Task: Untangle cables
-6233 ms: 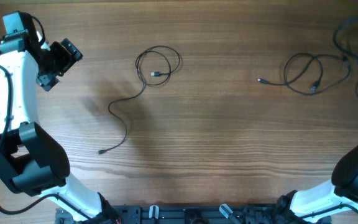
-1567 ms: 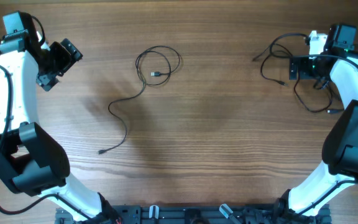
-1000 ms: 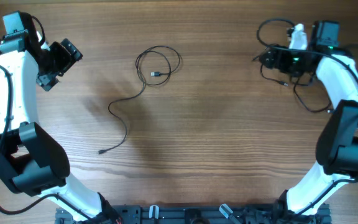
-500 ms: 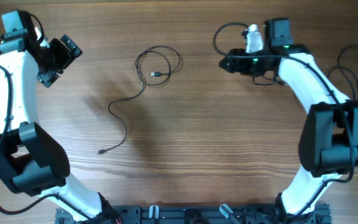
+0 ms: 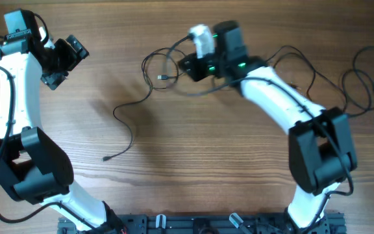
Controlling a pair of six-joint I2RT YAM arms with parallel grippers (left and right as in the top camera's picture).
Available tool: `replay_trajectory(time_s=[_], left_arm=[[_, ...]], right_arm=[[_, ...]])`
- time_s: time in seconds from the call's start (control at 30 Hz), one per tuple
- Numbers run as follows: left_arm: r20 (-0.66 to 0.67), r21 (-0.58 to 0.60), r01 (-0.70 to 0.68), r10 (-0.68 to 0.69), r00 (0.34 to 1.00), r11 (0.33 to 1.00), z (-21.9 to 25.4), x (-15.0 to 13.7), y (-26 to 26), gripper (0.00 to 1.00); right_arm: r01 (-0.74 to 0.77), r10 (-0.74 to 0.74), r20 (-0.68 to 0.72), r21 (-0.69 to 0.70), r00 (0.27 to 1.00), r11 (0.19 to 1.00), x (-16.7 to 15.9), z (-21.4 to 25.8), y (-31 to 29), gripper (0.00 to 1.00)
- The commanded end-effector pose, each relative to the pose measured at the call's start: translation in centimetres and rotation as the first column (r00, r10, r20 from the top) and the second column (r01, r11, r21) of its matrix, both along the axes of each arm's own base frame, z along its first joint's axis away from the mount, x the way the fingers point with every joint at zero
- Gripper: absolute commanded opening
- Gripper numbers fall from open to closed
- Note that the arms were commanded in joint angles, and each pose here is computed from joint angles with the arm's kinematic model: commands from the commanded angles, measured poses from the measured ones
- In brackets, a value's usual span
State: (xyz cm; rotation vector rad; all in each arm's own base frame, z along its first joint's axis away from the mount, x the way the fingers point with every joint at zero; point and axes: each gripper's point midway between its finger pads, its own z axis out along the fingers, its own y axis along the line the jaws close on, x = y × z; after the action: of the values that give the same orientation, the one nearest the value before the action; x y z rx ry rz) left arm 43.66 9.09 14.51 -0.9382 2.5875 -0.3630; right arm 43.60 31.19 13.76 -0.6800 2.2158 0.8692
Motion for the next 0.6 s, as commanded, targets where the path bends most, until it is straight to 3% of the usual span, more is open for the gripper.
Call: replay_trajectory(time_s=[0.0,0.2,0.33,0.57], left_arm=[[-0.018,-0.015,0.003,-0.004,1.000,1.000,-0.8,0.0,-0.3,1.00],[-0.018,-0.014,0.004,-0.004,1.000,1.000,-0.8,0.0,-0.3,1.00],[-0.018,-0.015,0.004,-0.004,1.000,1.000,-0.8,0.0,-0.3,1.00],[-0.018,-0.015,0.004,-0.004,1.000,1.000,-0.8,0.0,-0.3,1.00]], right_arm=[[-0.047,0.063,0.193,-0.090,0.979,0.995,-0.6,1.4,3.3,0.32],[-0.135,0.196,0.347,-0.191,0.917,0.972,-2.7,1.0,7.8,0.38],[-0.170,0.245,0.345,-0.232,0.906,0.958,-3.3,-1.6,9.2,0.45],[-0.203,0.294,0.296,-0.302,0.909,0.932,-3.2,-7.0,9.2,0.45]])
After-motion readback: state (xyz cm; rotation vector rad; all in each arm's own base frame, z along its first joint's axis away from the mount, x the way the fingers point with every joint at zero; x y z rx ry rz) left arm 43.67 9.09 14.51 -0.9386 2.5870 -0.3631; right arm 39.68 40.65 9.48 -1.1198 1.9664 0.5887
